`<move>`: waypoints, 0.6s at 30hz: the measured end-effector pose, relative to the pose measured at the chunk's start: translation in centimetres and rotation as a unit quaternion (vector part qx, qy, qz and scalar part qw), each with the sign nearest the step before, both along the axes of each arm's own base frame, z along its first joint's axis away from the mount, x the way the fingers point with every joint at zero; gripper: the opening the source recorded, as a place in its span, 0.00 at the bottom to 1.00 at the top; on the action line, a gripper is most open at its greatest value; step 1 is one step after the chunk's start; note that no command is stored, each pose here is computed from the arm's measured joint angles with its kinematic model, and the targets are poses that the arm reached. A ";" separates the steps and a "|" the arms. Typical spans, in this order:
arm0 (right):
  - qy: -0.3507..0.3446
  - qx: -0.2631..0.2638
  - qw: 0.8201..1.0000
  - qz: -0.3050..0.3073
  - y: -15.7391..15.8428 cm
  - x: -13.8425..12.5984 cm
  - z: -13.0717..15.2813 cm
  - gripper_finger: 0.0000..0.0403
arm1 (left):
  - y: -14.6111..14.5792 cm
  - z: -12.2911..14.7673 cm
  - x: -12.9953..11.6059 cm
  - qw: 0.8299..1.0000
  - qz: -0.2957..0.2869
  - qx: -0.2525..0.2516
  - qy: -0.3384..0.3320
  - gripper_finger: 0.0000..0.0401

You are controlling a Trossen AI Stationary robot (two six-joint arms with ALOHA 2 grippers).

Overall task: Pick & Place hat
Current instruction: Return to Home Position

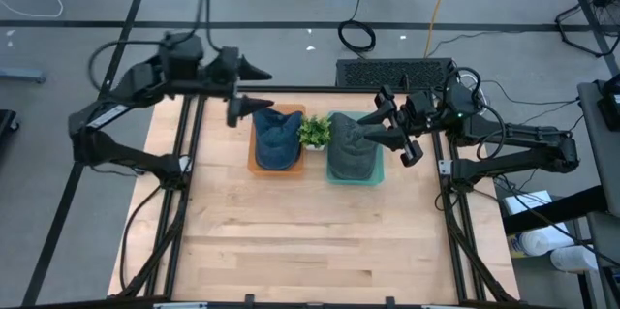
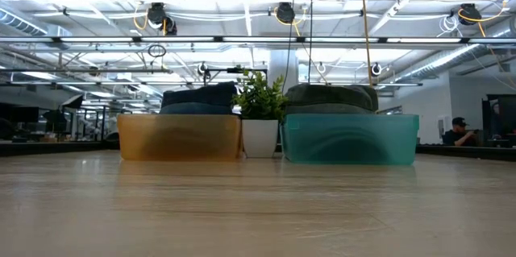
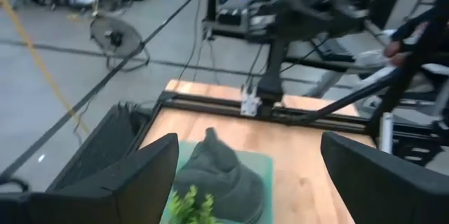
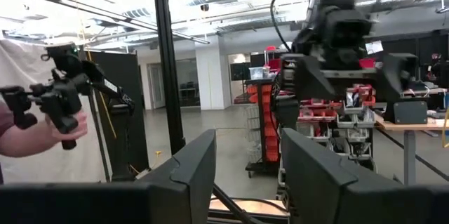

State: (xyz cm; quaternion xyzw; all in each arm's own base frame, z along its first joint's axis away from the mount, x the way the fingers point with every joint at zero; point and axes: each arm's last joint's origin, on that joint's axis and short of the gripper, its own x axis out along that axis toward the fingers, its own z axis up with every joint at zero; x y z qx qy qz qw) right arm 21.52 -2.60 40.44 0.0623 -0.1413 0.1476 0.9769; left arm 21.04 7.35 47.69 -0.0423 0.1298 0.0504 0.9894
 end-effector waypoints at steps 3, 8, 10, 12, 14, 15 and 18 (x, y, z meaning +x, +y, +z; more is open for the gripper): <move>0.004 0.014 1.000 0.006 0.0 0.0 0.0 0.38 | -1.2 0.8 -1.2 1.000 -0.018 0.012 -0.018 0.90; 0.013 0.035 0.999 0.013 0.0 0.0 0.0 0.37 | -3.0 1.5 -2.6 0.998 -0.054 0.031 -0.033 0.90; 0.014 0.037 0.999 0.013 0.0 0.0 -0.1 0.37 | -3.6 1.6 -2.9 0.996 -0.068 0.038 -0.038 0.90; 0.020 0.045 0.999 0.017 0.0 0.0 -0.1 0.37 | -4.1 1.8 -3.3 0.995 -0.078 0.042 -0.043 0.89; 0.032 0.047 0.998 0.015 0.0 -0.3 -0.2 0.37 | -4.4 1.7 -3.9 0.994 -0.084 0.048 -0.048 0.89; 0.039 0.040 0.998 0.014 -0.1 -0.6 -0.2 0.37 | -4.6 1.5 -4.2 0.994 -0.085 0.049 -0.051 0.89; 0.064 0.025 0.998 0.005 -0.3 -1.8 -0.4 0.37 | -4.8 0.6 -5.4 0.994 -0.076 0.044 -0.061 0.90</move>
